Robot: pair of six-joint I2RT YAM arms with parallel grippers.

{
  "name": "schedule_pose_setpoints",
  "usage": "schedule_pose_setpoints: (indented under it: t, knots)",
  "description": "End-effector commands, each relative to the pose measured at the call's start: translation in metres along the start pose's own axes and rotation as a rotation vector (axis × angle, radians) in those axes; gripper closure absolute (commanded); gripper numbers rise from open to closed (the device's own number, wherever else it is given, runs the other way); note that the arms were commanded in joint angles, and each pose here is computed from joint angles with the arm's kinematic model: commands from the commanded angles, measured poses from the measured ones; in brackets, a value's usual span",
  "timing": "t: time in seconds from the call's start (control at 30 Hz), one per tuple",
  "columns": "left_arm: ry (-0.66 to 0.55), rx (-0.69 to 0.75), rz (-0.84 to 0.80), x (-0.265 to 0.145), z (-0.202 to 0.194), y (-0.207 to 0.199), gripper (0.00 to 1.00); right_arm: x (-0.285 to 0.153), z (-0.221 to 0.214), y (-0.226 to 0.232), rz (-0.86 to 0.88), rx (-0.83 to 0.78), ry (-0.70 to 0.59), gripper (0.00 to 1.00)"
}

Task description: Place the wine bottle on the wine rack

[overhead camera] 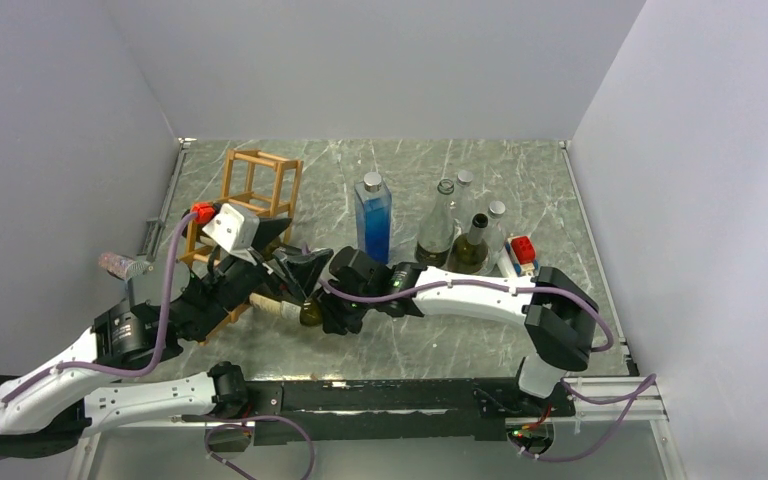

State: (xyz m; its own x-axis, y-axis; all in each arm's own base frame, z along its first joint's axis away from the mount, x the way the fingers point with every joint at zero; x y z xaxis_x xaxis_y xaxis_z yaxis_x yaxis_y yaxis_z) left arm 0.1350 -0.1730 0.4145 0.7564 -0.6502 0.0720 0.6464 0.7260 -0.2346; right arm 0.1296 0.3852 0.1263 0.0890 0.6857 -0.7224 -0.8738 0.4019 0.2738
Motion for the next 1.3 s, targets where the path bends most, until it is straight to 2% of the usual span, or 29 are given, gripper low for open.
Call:
schedule_pose_setpoints:
  t: [0.0, 0.7, 1.27]
  knots:
    - [-0.047, -0.040, -0.003, -0.003, 0.019, -0.002, 0.01, -0.015, 0.078, 0.030, 0.091, -0.090, -0.320, 1.00]
    - [-0.065, -0.058, 0.005, 0.000, 0.028, -0.004, 0.01, 0.023, 0.119, 0.036, 0.067, -0.159, -0.456, 1.00]
    - [-0.067, -0.071, 0.014, -0.003, 0.029, -0.001, 0.01, 0.055, 0.147, 0.035, -0.104, -0.176, -0.477, 1.00]
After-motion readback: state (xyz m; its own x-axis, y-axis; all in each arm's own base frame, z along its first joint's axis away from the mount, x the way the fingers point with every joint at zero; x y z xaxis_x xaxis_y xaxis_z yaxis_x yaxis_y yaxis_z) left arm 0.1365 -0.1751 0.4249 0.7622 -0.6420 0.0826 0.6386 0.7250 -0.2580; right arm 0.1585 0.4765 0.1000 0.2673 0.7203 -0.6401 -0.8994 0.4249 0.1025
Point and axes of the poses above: each gripper's point midway between its finger pads, its own x axis out along the fingers, its own y axis along the line the jaws close on, z = x × y, the point moved 3 cm from there along -x, back along the fingers, and after that the axes turned 4 degrees about -x, right-handed, at the moved point
